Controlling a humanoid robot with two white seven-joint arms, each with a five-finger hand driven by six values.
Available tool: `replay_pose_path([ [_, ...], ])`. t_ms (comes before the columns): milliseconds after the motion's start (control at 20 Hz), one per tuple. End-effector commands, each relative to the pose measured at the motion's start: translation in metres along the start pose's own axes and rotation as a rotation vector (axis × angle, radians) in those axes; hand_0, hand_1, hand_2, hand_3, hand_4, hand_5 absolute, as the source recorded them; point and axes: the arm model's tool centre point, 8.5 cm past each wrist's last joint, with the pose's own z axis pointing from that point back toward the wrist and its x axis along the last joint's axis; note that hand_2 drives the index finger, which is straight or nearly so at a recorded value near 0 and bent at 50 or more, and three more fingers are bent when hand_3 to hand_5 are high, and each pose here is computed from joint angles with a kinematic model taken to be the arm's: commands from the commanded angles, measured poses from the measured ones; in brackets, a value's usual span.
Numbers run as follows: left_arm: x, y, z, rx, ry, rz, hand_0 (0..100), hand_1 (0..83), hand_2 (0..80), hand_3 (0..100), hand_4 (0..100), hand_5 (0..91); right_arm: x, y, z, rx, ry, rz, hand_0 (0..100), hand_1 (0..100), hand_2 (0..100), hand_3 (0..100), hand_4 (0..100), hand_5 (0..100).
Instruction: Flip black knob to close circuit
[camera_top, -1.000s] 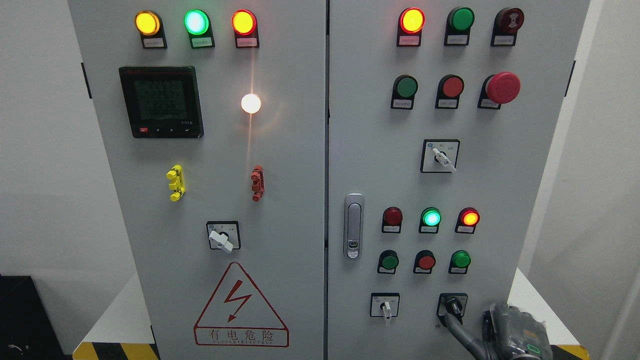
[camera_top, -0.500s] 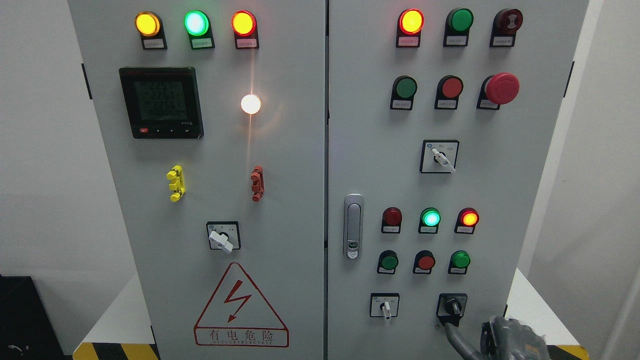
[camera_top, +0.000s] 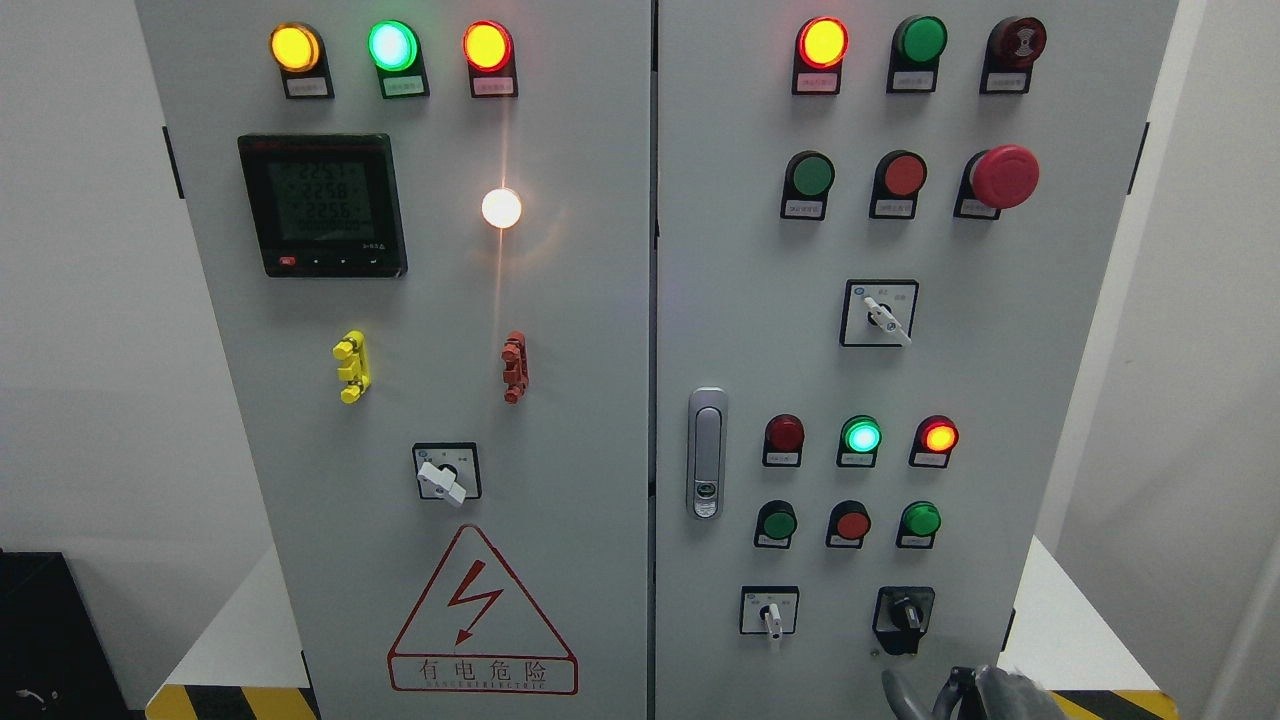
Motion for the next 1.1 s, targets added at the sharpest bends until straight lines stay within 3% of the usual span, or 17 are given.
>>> replay_pose_path([
  [0, 0.0, 0.0, 0.0, 0.001, 0.0, 0.0, 12, 55.6, 0.0, 0, 0, 0.0, 0.017, -0.009, 0.027, 0.027, -0.154, -0.382, 0, 0, 26, 48, 49, 42],
  [50, 0.0, 0.0, 0.0, 0.001, 0.0, 0.0, 12, 55.6, 0.0, 0, 0, 0.0, 0.012, -0.008, 0.03, 0.033, -0.158, -0.458, 0, 0, 19, 38, 39, 34],
  [300, 0.0, 0.0, 0.0, 0.001, 0.0, 0.0, 12, 55.6, 0.0, 0, 0, 0.0, -0.001, 0.002, 0.05, 0.044, -0.239, -0.81, 0, 0, 3, 17, 14, 10],
  [350, 0.0, 0.0, 0.0, 0.001, 0.0, 0.0, 12, 55.6, 0.0, 0, 0, 0.0, -0.003, 0.005, 0.055, 0.056, -0.257, -0.858, 0, 0, 0, 8, 3, 0],
  [400, 0.0, 0.0, 0.0, 0.001, 0.0, 0.0, 12, 55.6, 0.0, 0, 0, 0.0, -0.006, 0.007, 0.058, 0.059, -0.272, -0.888, 0, 0, 0, 5, 0, 0],
  [450, 0.0, 0.0, 0.0, 0.001, 0.0, 0.0, 12, 55.6, 0.0, 0, 0, 0.0, -0.008, 0.01, 0.062, 0.063, -0.288, -0.903, 0, 0, 0, 0, 0, 0],
  [600, 0.0, 0.0, 0.0, 0.001, 0.0, 0.0, 12, 55.6, 0.0, 0, 0, 0.0, -0.019, 0.024, 0.072, 0.072, -0.331, -0.907, 0, 0, 0, 0, 0, 0],
  [700, 0.0, 0.0, 0.0, 0.001, 0.0, 0.0, 12, 55.6, 0.0, 0, 0, 0.0, -0.024, 0.034, 0.08, 0.121, -0.36, -0.902, 0, 0, 0, 0, 0, 0],
  [1050, 0.0, 0.0, 0.0, 0.001, 0.0, 0.0, 12, 55.6, 0.0, 0, 0, 0.0, -0.034, 0.044, 0.082, 0.149, -0.333, -0.92, 0, 0, 0, 0, 0, 0],
])
